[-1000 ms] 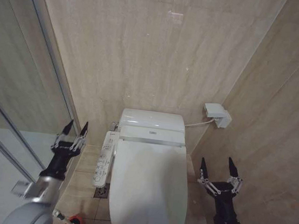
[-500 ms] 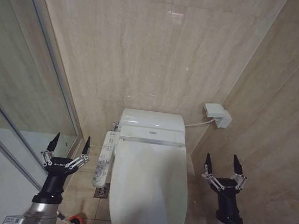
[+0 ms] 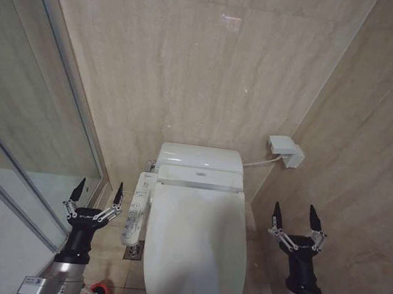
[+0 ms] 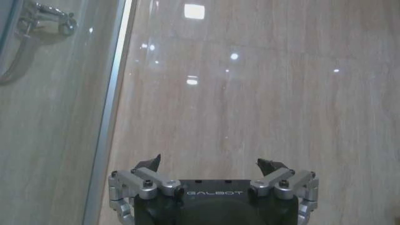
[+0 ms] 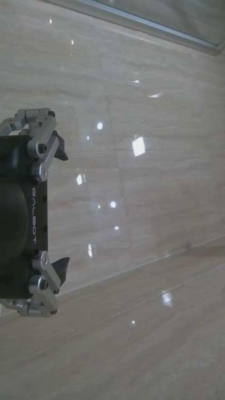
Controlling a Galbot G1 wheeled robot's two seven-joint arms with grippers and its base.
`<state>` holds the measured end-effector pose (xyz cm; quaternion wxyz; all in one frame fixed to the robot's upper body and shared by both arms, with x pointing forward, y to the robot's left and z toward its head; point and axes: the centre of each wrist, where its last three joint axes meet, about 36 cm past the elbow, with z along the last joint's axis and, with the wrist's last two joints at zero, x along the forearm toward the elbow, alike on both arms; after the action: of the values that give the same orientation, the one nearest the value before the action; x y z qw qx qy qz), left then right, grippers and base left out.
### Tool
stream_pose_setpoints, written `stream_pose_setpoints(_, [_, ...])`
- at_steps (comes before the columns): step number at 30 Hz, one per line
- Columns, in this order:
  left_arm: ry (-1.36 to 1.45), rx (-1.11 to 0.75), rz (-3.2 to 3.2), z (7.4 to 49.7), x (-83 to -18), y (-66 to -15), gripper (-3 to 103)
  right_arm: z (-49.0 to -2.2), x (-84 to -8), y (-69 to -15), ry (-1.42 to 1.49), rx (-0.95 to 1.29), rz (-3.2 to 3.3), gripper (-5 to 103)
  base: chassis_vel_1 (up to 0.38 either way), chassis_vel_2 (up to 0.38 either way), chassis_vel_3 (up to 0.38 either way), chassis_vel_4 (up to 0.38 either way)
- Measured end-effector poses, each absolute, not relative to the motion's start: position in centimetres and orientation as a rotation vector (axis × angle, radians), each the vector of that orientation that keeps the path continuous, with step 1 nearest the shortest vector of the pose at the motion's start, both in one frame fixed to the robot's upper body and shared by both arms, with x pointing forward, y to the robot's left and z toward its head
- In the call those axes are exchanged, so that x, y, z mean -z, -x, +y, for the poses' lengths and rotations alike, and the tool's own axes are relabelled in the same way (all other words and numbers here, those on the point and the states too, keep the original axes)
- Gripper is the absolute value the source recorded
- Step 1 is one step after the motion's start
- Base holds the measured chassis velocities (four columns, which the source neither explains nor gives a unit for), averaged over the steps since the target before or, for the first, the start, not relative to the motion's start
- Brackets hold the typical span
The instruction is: Open the toilet lid, clean the toilet bowl with a toilet brush, close the toilet lid, and flush.
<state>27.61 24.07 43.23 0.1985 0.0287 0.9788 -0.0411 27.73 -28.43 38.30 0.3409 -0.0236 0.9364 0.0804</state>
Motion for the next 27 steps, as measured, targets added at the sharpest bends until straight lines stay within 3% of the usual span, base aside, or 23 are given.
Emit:
stream_pose_setpoints(12, [-0.072, 0.105, 2.755, 24.4, -42.4, -28.1, 100, -28.0, -38.1, -28.2, 0.053, -0.221, 2.425, 100, 0.075, -0.077, -0.074, 0.073])
stream_pose_setpoints(27, [-0.09, 0.118, 2.762, 24.1, -41.8, -28.7, 100, -28.2, -37.9, -28.0, 0.04, -0.209, 2.429, 100, 0.264, -0.264, -0.257, 0.256])
